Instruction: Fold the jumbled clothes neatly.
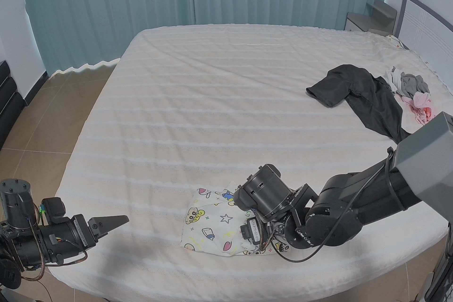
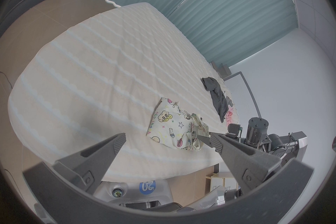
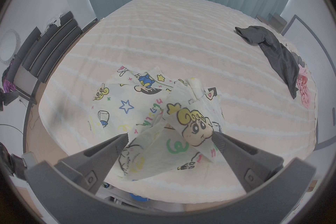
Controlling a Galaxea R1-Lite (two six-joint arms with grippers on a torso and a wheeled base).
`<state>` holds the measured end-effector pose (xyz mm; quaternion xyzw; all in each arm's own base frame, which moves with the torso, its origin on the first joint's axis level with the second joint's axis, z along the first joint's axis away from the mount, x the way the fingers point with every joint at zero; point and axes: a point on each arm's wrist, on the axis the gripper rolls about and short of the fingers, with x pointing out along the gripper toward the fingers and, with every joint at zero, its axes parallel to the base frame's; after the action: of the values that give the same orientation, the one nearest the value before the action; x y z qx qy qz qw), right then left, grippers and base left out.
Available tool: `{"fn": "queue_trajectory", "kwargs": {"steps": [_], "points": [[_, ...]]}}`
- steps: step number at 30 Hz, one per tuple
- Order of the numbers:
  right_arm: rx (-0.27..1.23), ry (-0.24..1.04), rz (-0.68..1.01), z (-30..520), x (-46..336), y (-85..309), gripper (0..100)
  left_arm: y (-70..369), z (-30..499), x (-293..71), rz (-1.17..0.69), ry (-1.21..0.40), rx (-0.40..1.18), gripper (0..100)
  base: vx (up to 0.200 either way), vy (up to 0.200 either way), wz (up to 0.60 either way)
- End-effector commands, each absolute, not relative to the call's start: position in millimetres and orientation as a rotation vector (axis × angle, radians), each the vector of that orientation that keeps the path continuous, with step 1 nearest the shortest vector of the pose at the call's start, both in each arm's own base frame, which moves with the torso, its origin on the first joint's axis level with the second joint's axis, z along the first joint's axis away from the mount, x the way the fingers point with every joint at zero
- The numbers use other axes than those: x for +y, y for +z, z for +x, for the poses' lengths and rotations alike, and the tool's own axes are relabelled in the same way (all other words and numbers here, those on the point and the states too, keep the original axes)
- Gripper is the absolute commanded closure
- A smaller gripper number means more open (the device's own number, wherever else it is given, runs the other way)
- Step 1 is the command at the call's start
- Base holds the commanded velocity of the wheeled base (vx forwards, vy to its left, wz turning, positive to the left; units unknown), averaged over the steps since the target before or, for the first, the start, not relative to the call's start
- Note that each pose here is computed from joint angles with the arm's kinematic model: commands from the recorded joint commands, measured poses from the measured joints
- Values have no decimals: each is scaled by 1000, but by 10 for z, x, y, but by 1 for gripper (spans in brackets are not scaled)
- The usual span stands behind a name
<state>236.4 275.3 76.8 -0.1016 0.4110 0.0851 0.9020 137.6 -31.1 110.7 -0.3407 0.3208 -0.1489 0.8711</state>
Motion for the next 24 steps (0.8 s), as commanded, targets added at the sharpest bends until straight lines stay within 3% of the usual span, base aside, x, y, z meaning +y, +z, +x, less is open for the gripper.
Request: {"fn": "queue_trajectory", "kwargs": {"steps": [1,14,24], "points": [[844,158,-232,2382,2750,737,0,1071,1400,-288,-722,-293,685,0,0,200,0],[852,66,-273,2440,2463,715,0,1059,1430,-272,-726,-276,690,0,0,15,0],[890,-34,-250,2375,1855,836,0,1028,1462,-277,-729,-273,696,0,0,0,0]]}}
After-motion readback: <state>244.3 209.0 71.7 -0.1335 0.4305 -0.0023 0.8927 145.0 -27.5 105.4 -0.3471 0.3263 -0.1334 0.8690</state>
